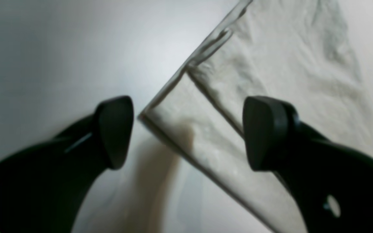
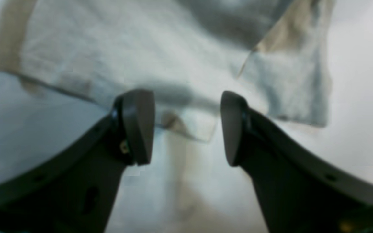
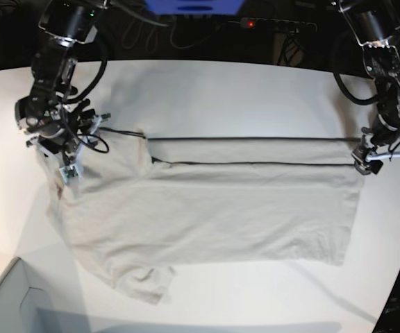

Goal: Layout the t-shirt on the table in an organized manner, then fold the t-shirt properly
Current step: 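Regrasp the folded shoulder corner with the right gripper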

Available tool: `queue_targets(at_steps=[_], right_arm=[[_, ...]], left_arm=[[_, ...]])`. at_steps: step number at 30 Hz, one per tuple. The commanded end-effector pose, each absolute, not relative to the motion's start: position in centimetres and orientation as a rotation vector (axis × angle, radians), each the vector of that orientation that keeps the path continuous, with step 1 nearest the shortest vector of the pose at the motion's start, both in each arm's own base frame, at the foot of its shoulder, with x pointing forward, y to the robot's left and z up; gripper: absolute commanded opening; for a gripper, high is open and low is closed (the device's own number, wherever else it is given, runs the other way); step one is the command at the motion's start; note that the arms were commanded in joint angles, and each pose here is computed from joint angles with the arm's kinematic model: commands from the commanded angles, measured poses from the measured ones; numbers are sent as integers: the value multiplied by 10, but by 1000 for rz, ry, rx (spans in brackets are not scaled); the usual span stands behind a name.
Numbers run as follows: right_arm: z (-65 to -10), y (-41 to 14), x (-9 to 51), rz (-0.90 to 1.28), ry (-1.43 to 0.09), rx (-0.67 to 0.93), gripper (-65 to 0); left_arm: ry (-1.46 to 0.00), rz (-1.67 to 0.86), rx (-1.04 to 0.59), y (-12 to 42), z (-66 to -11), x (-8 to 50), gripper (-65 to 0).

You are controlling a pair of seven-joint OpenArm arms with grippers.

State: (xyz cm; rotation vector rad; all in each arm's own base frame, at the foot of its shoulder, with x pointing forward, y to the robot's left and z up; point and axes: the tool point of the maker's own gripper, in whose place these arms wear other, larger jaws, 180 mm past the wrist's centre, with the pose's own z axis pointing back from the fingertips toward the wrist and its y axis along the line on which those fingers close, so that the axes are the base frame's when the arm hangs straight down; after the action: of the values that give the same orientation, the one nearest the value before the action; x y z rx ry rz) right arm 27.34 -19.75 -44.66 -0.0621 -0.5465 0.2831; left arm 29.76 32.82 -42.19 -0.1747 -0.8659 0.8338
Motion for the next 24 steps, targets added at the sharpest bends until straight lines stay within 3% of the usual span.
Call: queue_targets(at_steps=[1, 15, 17, 20, 21, 24], right_arm=[[-439, -197, 284, 287, -595, -57, -332], [-471, -211, 259, 211, -507, -22, -357], [-472, -210, 258, 212, -504, -19, -413], [-470, -209, 261, 212, -511, -20, -613], [-469, -210, 261, 213, -512, -22, -650], [-455, -217, 274, 209, -554, -48, -650]], left_arm=[[-920, 823, -166, 337, -406, 307, -141], [-918, 823, -165, 337, -407, 306, -141], [-918, 823, -165, 337, -407, 306, -141], [-916, 823, -164, 337, -408, 305, -141], [-916, 823, -164, 337, -408, 305, -141], [-916, 823, -164, 337, -408, 305, -141]])
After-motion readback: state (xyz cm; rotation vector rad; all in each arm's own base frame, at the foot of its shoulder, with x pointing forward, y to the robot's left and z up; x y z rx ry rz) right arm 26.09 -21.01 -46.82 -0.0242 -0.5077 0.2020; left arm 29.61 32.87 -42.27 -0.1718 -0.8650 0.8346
